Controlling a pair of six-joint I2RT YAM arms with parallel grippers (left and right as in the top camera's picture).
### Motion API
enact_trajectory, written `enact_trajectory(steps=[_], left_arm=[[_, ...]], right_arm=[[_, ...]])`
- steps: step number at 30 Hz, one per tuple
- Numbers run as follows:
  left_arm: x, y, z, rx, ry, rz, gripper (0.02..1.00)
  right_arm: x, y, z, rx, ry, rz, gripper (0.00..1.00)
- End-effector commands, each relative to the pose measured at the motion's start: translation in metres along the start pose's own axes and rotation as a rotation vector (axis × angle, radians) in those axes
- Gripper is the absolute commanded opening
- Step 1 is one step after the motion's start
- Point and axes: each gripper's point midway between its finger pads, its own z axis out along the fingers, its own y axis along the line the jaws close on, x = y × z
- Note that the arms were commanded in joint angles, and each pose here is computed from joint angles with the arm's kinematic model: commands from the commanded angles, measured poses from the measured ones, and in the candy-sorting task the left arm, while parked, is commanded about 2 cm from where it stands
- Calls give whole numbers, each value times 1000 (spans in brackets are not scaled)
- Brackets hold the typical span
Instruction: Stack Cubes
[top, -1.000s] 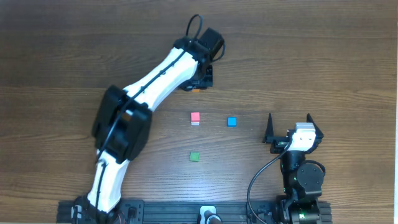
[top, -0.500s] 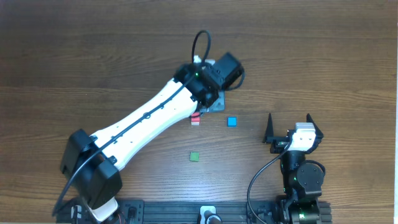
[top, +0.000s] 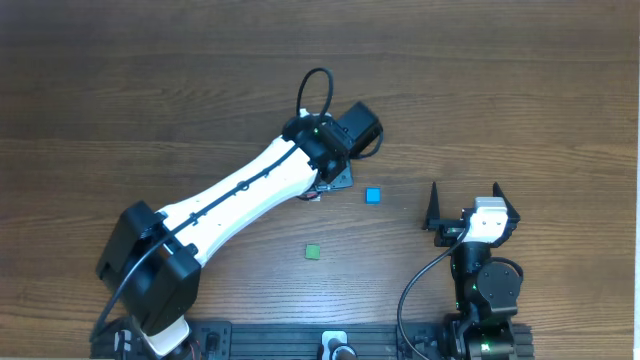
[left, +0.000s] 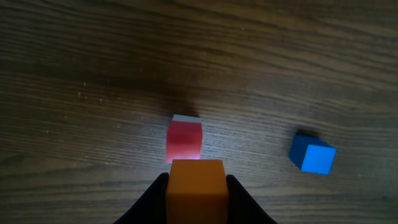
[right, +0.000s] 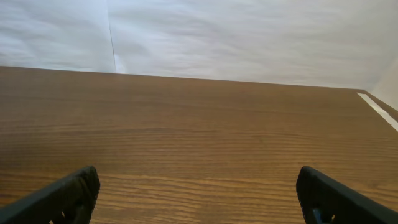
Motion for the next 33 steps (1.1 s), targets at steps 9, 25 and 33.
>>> enact_trajectory(steps=[9,25,33], left_arm=[[5,6,20,-32,52,-5,45],[13,8,32,-47,91,57,42],[19,8,42,-32,103,54,40]], right_arm=[[2,2,0,-9,-1,-4,993],[2,2,0,-9,-1,-4,993],[2,2,0,-10,-1,-4,991]])
